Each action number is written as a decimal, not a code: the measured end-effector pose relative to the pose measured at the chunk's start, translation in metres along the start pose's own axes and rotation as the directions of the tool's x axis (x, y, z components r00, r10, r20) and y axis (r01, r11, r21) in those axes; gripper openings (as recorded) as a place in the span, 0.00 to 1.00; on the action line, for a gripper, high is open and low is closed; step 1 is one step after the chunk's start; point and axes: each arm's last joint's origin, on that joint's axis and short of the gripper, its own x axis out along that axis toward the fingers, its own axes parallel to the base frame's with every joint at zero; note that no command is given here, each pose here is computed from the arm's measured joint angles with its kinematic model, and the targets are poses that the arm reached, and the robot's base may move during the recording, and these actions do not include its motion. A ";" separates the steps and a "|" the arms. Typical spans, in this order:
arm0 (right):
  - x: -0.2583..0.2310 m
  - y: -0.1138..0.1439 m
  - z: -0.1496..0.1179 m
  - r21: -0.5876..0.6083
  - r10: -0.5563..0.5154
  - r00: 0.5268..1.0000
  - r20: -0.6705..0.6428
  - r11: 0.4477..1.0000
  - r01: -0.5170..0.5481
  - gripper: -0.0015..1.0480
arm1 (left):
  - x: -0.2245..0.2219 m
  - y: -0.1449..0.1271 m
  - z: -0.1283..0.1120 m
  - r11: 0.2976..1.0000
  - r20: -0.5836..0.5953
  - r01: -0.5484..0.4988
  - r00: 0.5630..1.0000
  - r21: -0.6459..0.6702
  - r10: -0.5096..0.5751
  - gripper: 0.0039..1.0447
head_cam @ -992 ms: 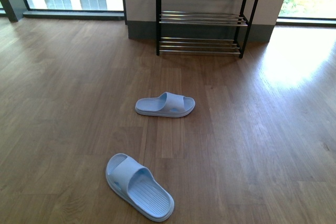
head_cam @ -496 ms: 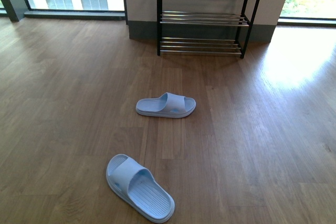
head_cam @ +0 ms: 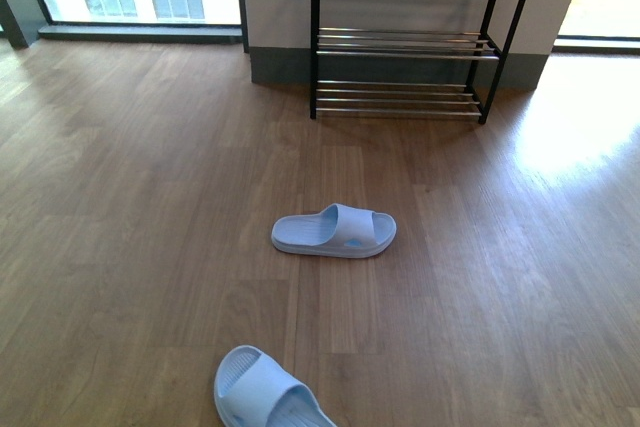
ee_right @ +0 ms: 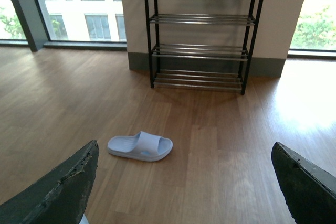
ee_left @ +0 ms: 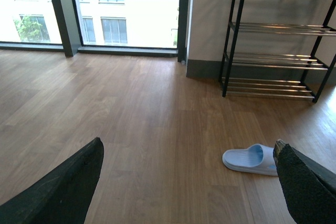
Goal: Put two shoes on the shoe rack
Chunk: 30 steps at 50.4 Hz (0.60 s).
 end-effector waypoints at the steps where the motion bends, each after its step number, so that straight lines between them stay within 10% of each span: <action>1: 0.000 0.000 0.000 0.000 0.000 1.000 0.000 1.000 0.000 0.91 | 0.000 0.000 0.000 1.000 0.000 0.000 1.000 0.000 0.000 0.91; 30: 0.002 0.001 0.003 -0.002 -0.009 0.999 0.032 1.000 0.010 0.91 | 0.000 0.000 0.000 1.000 0.000 -0.002 1.000 0.000 0.002 0.91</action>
